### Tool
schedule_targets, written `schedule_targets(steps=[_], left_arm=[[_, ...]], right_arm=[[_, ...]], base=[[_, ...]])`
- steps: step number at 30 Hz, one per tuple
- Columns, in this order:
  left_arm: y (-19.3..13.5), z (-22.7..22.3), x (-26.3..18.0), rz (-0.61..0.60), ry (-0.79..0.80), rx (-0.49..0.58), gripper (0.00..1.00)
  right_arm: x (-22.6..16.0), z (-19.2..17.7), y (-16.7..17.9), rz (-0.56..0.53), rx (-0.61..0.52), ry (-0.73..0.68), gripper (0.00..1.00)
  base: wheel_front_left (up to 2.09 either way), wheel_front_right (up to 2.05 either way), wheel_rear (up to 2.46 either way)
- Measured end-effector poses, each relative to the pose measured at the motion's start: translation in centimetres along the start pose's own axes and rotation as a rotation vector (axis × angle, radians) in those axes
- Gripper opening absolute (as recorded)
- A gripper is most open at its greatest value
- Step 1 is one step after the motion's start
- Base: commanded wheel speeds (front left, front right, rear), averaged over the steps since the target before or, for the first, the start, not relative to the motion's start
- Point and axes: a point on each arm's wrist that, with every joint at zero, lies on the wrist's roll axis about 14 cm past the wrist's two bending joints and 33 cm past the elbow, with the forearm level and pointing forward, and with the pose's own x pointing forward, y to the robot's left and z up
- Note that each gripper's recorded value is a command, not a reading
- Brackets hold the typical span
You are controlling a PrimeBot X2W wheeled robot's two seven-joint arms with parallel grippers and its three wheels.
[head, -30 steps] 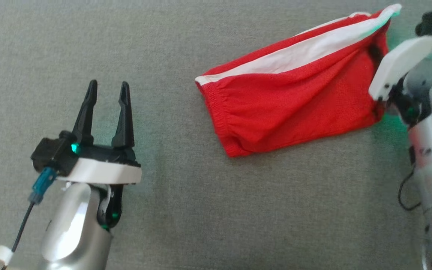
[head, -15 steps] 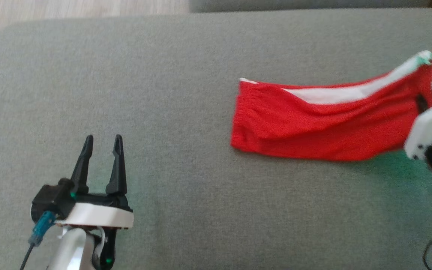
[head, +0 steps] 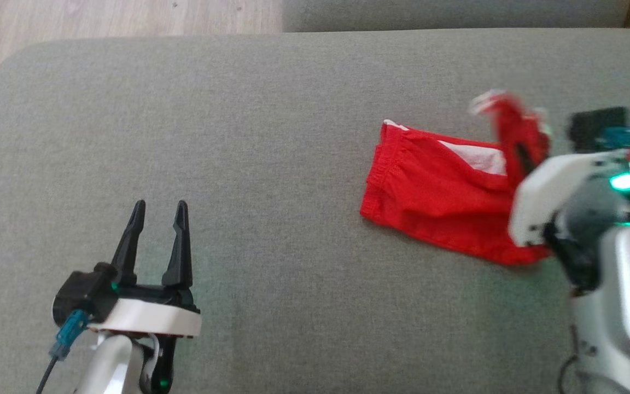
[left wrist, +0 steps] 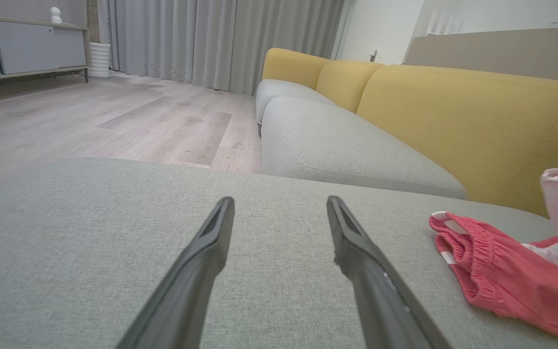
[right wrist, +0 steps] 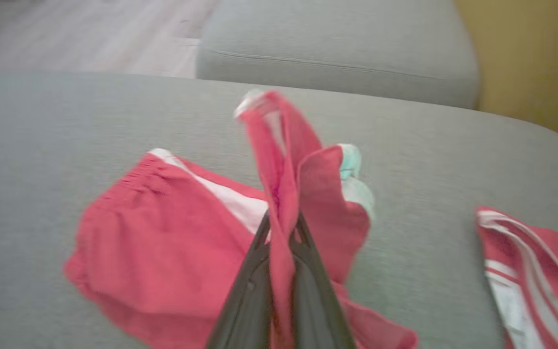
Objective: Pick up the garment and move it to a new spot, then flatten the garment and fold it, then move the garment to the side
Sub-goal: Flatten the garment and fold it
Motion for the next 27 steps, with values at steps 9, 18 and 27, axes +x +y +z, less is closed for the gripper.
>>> schedule_targets(steps=[9, 18, 27], left_arm=[[0.7, -0.4, -0.5, 0.024, 0.014, -0.001, 1.00], [1.7, -0.6, -0.9, 0.054, 0.021, -0.006, 1.00], [0.9, 0.2, -0.7, 0.032, -0.003, -0.006, 1.00]], right_arm=[[3.0, 1.0, 8.3, 0.228, -0.075, 0.009, 0.00], [4.5, -0.9, 12.8, 0.386, -0.027, 0.049, 1.00], [1.6, 5.1, 13.6, 0.488, 0.184, -0.201, 1.00]], base=[[0.00, 0.00, 0.00], [0.00, 0.00, 0.00], [0.00, 0.00, 0.00]])
